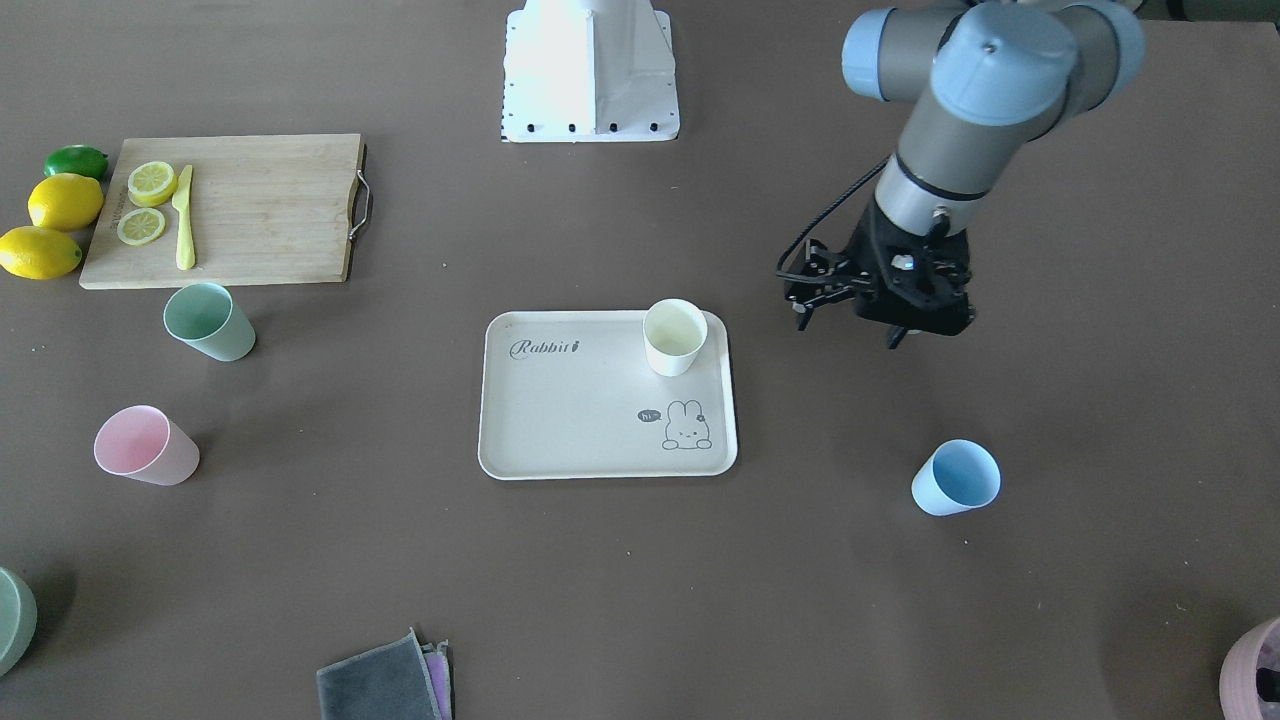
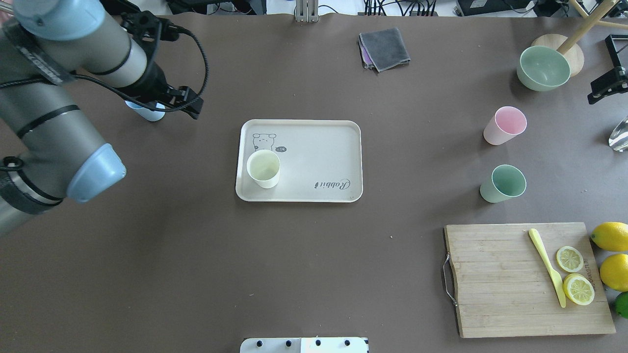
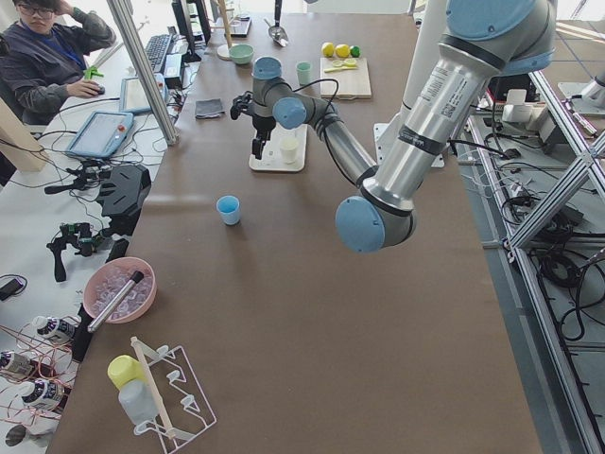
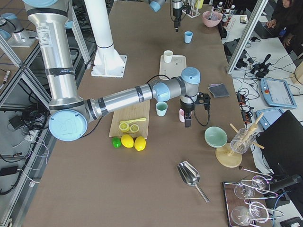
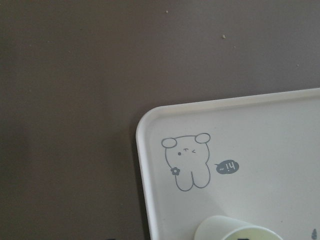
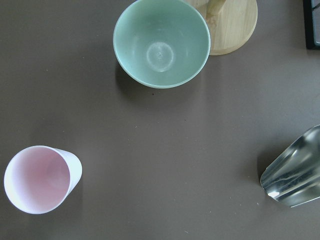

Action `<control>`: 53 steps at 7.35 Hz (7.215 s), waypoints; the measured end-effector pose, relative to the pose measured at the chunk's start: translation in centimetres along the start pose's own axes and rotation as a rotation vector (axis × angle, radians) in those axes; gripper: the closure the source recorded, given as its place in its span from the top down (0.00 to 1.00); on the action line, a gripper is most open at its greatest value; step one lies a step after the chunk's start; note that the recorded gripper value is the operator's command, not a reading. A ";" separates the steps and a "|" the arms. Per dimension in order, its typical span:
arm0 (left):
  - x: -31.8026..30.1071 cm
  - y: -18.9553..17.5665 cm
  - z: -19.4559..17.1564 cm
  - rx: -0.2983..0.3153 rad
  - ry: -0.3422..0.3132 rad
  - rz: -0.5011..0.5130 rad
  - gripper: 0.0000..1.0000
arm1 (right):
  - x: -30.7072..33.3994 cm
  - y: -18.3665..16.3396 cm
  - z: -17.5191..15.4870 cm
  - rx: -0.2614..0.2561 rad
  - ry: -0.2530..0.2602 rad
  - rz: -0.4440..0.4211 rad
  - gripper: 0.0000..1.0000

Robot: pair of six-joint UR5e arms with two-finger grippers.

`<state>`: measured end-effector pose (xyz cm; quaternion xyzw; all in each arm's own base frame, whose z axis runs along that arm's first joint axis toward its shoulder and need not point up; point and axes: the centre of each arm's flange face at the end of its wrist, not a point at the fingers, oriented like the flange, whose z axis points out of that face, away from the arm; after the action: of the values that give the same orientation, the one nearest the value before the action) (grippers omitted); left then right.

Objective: Place all cups on tray

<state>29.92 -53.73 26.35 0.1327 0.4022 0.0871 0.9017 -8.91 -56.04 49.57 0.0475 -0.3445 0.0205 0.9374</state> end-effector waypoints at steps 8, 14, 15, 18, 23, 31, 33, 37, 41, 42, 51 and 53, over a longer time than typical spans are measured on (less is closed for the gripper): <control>-9.7 1.6 -3.0 -0.008 -0.055 0.088 0.98 | -8.5 -0.9 11.2 0.037 -0.041 0.044 0.34; -9.4 1.4 -2.7 -0.010 -0.054 0.083 0.98 | -13.7 -0.8 9.9 0.078 -0.092 0.118 0.00; -9.4 1.4 -2.6 -0.012 -0.055 0.082 0.98 | -16.7 -1.8 8.5 0.086 -0.122 0.191 0.00; -9.4 1.4 -2.4 -0.015 -0.055 0.080 0.98 | -32.6 -2.3 6.2 0.055 -0.146 0.419 0.00; -9.1 1.4 -2.5 -0.012 -0.052 0.061 0.98 | -49.1 0.8 8.1 0.033 -0.100 0.510 0.99; -8.6 0.6 1.6 -0.014 -0.028 0.014 0.98 | -25.6 1.9 -3.9 0.028 -0.085 0.274 1.00; -9.6 -2.5 5.3 -0.017 -0.030 0.005 0.98 | -19.2 5.0 -6.9 0.025 -0.101 0.239 1.00; -15.6 -7.4 11.7 -0.010 -0.055 -0.030 0.97 | -12.5 7.8 -9.1 0.035 -0.097 0.155 1.00; -16.0 -6.7 14.6 -0.012 -0.047 -0.006 0.53 | -11.7 7.8 -9.0 0.035 -0.093 0.115 1.00; -15.7 -6.2 15.4 -0.013 -0.041 0.007 0.11 | -11.7 7.7 -9.0 0.034 -0.092 0.113 1.00; 1.5 -7.6 12.6 0.001 0.086 -0.079 0.00 | -4.9 9.0 -8.1 0.021 -0.045 0.024 1.00; 9.9 -5.9 14.0 -0.021 0.130 -0.121 0.00 | -2.4 10.0 -7.7 0.000 -0.041 0.006 1.00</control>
<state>47.22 -59.08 26.60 0.0930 0.4661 0.0449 0.8787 -6.45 -45.27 42.93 0.0470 -0.3636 0.0223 0.9301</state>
